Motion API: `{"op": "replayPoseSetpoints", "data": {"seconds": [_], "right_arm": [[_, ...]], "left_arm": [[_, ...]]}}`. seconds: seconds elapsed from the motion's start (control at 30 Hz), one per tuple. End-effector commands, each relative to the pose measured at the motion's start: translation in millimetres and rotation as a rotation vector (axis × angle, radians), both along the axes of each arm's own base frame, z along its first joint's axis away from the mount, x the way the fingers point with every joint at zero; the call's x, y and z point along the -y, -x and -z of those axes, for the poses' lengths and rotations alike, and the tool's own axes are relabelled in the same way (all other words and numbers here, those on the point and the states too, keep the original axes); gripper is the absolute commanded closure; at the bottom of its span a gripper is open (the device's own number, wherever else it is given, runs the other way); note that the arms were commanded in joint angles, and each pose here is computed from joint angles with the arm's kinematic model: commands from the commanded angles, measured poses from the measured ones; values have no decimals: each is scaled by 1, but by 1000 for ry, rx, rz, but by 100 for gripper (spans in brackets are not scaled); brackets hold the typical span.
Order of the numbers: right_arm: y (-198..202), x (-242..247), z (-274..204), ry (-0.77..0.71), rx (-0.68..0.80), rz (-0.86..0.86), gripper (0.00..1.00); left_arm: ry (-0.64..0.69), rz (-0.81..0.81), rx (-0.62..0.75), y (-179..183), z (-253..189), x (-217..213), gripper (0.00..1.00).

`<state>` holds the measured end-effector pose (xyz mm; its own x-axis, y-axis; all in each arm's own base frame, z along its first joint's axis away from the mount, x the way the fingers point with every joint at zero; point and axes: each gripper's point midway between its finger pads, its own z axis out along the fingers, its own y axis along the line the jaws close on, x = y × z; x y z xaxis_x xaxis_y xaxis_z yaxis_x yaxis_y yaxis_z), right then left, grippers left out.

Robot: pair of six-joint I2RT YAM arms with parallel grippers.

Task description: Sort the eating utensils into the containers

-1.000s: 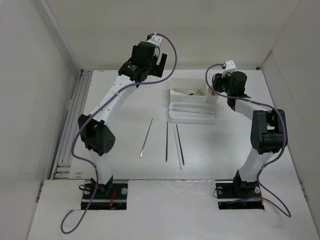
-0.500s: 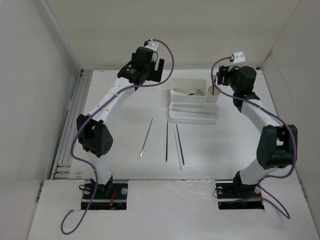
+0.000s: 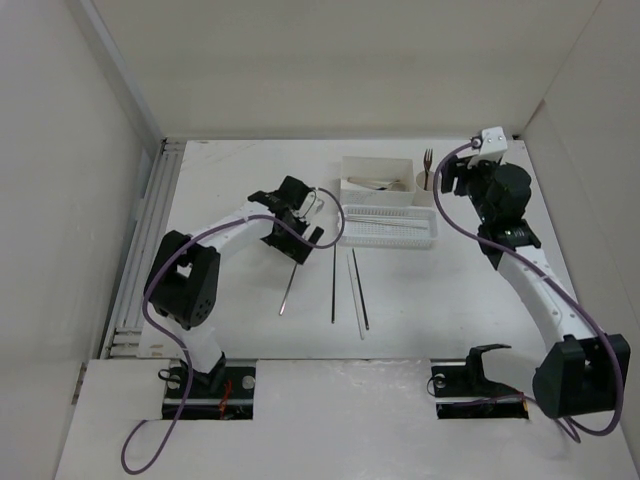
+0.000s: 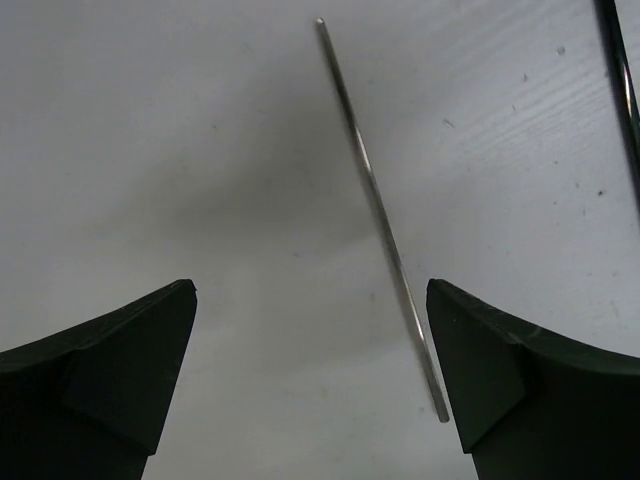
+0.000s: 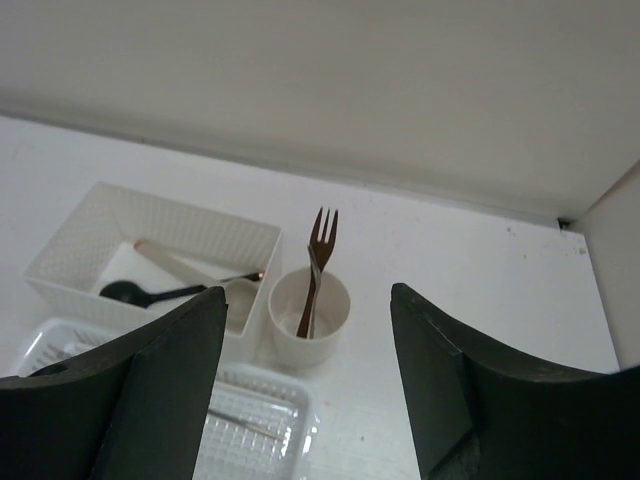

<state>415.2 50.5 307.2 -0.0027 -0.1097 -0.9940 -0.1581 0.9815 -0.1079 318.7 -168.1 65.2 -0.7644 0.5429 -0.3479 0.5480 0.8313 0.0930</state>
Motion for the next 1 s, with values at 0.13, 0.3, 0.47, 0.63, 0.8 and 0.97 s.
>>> {"op": "replayPoseSetpoints", "data": {"seconds": [0.13,0.3,0.47,0.63,0.8,0.97], "right_arm": [[24,3,-16,-5,34,16,28],[31,4,-18,-5,36,16,28],[33,10,-28,11,57,44,27],[34,16,-36,39,79,74,26],[32,21,-33,59,71,95,26],[28,22,-32,80,64,104,26]], "left_arm": [[93,12,-91,19,21,13,2],[91,14,-108,14,40,17,13],[22,-17,-174,21,70,7,44],[-12,-5,-243,40,78,-2,86],[-17,9,-269,43,83,-2,100],[-5,32,-171,4,47,-4,100]]}}
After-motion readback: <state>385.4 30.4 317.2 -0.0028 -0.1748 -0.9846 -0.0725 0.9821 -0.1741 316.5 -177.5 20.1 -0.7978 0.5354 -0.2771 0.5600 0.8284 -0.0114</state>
